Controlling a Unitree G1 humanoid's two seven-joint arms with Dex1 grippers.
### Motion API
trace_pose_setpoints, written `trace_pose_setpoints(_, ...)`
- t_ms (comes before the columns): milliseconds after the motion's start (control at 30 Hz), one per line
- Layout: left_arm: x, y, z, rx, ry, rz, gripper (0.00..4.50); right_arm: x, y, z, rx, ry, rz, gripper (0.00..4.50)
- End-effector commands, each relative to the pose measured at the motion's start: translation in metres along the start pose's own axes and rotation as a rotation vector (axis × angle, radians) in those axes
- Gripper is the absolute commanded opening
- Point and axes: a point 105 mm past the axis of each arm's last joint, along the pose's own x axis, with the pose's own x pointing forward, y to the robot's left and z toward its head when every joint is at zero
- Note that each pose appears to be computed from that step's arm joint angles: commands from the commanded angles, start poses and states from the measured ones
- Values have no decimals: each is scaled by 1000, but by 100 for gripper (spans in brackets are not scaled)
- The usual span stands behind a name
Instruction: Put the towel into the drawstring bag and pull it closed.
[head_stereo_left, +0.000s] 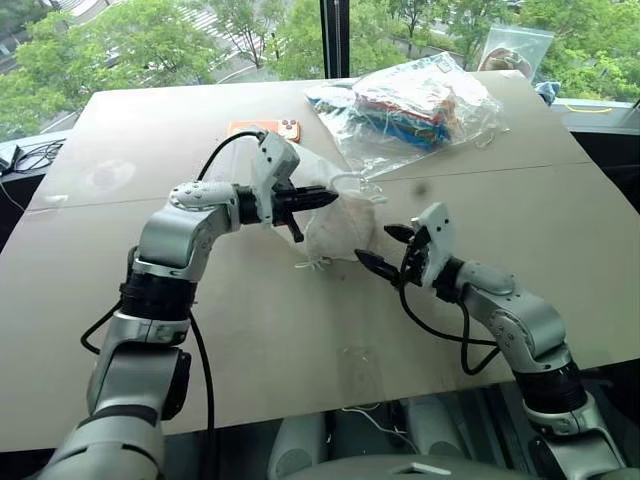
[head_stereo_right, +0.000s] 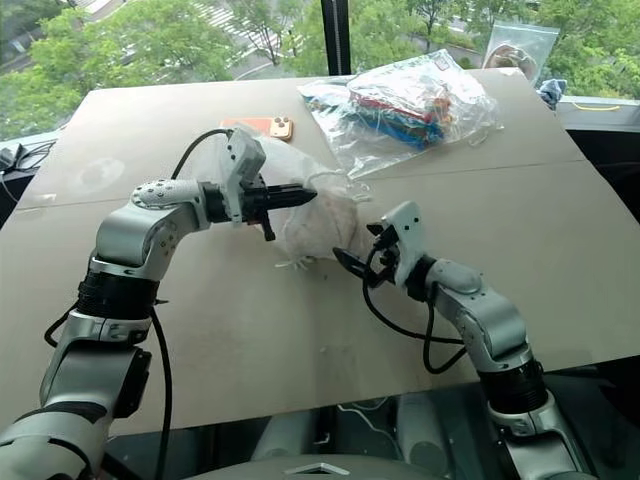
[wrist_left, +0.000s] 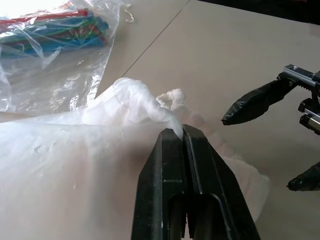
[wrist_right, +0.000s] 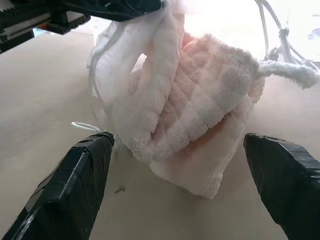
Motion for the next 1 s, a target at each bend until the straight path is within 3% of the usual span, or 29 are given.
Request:
trace_pose_setpoints(33,6,-6,23,71,-54,-26,0,17,-2,-4,38,28,-21,420)
trace_pose_setpoints(133,12,-17,30,71,-71,-47,0,39,-3,-4,121,5,-20,318)
trace_pose_setpoints(267,14,-25,34,69,-70,-67,0,61,-9,-4,74,-1,-38,142)
trace_pose_setpoints(333,12,-29,37,69,-69,-85,0,70,2,15,63,-86,29,24)
trace_pose_setpoints(367,10,-31,37,62,-66,-96,0,73,8,24,52,-127,62,10)
trace_pose_setpoints(600,-6,-26,27,-69,-11,-64,0,84,24,73,43,-375,165,10)
trace_pose_setpoints(867,-21,18,25,-129,-20,146,0,65,14,58,-14,-360,125,10)
trace_pose_setpoints(1000,-23,12,24,-237,-10,99,0,60,7,57,-16,-368,93,10)
